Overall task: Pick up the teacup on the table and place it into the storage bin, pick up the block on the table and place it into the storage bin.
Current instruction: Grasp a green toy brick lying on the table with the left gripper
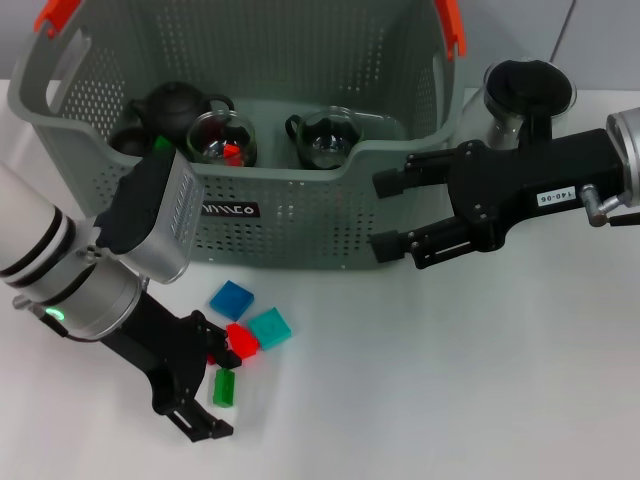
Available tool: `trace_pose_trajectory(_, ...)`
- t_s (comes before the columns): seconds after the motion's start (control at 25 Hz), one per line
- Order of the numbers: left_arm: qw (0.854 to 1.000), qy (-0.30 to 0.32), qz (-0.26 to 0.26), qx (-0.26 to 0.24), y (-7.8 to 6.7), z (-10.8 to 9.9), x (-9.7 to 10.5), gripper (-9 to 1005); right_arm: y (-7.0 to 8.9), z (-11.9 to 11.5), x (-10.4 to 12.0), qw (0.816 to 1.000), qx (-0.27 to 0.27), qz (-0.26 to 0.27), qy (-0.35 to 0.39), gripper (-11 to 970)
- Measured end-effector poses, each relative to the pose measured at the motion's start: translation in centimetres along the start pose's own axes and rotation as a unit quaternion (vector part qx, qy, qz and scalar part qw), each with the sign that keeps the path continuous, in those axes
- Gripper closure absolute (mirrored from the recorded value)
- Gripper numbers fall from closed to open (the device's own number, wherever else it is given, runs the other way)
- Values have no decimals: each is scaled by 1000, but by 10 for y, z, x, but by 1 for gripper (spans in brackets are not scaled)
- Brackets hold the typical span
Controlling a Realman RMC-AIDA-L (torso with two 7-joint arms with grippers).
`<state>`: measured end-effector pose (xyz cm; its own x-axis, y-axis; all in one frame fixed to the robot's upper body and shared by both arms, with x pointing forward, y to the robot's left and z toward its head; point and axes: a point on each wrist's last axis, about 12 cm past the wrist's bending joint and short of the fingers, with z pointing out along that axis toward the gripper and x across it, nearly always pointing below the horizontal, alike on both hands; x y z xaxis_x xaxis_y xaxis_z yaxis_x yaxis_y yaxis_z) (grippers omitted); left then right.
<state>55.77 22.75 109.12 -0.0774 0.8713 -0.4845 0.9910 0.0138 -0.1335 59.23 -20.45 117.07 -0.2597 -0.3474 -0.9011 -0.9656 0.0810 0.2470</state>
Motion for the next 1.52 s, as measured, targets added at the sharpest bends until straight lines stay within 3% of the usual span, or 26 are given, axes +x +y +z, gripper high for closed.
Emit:
trace_pose_trajectory(0.16, 1000, 2, -2, -6, 1, 0, 0, 173, 0, 0, 0, 1000, 0, 0, 0, 47)
trace_pose_trajectory(0.6, 1000, 12, -2, -13, 4, 0, 0, 395, -1, -3, -2, 1000, 7, -3, -7, 47)
trace_pose_trajectory(0.8, 1000, 12, -1, -13, 5, 0, 0, 582, -1, -3, -2, 1000, 7, -2, -9, 47)
trace_pose_trajectory(1.12, 1000, 14, -1, -6, 5, -1, -2, 569, -1, -5, -2, 1000, 8, -6, -13, 47)
trace_pose_trajectory(1.52, 999, 6, 2, 44, 0, -15, -11, 552, 0, -5, -2, 1000, 6, -9, -14, 48)
